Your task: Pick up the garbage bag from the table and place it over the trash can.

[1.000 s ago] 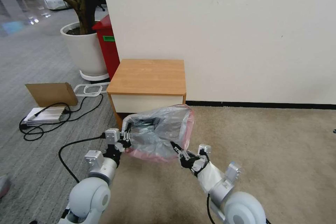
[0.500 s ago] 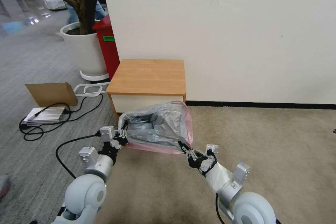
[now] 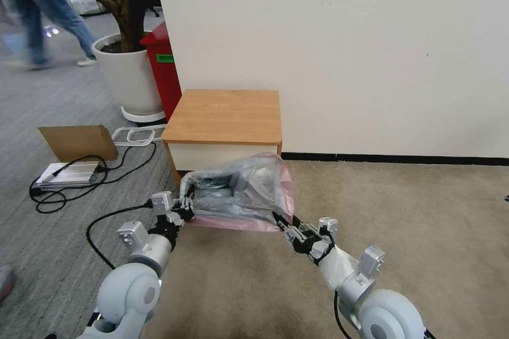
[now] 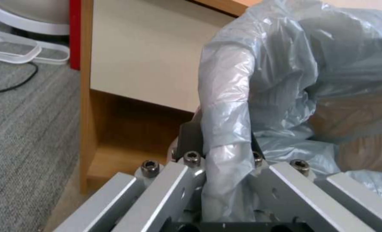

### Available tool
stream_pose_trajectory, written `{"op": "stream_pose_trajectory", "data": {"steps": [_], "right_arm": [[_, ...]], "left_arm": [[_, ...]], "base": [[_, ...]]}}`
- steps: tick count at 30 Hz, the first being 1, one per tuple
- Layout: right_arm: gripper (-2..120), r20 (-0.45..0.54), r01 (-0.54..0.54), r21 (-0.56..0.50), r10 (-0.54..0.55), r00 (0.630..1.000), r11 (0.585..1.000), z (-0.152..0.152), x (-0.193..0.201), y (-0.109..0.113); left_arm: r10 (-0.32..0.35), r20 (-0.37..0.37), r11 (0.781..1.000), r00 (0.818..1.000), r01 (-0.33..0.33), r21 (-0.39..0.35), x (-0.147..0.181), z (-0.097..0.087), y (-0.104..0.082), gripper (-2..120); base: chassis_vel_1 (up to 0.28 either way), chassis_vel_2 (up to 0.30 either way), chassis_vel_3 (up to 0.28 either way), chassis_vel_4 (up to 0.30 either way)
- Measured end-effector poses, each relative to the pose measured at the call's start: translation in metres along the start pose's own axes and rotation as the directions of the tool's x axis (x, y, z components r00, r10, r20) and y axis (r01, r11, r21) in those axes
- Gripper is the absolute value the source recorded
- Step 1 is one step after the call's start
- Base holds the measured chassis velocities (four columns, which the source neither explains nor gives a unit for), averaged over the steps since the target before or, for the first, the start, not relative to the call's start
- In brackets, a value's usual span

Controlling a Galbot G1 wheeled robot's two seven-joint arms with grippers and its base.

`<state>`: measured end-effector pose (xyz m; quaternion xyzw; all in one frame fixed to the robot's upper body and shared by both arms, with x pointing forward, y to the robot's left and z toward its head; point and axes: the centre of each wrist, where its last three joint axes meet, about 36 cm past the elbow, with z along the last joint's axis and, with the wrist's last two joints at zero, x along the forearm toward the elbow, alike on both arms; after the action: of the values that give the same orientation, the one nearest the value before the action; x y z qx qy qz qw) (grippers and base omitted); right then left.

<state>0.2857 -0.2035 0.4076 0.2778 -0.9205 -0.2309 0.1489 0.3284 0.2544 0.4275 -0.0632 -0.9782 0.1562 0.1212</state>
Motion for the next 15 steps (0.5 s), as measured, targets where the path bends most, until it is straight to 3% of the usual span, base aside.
{"op": "stream_pose_trajectory", "data": {"steps": [11, 15], "right_arm": [[96, 0.026, -0.002, 0.043, 0.001, 1.0, 0.999, -0.0042, 0.0049, -0.0011], [100, 0.061, 0.002, 0.041, -0.005, 0.998, 0.999, -0.0097, 0.0064, 0.002]], "left_arm": [[-0.011, -0.002, 1.0, 1.0, 0.011, -0.005, -0.0018, 0.0008, 0.0045, 3], [-0.016, -0.01, 1.0, 1.0, 0.016, -0.005, -0.0001, 0.0032, 0.006, 3]], "base": [[0.0, 0.0, 0.0, 0.0], [0.0, 0.0, 0.0, 0.0]]}}
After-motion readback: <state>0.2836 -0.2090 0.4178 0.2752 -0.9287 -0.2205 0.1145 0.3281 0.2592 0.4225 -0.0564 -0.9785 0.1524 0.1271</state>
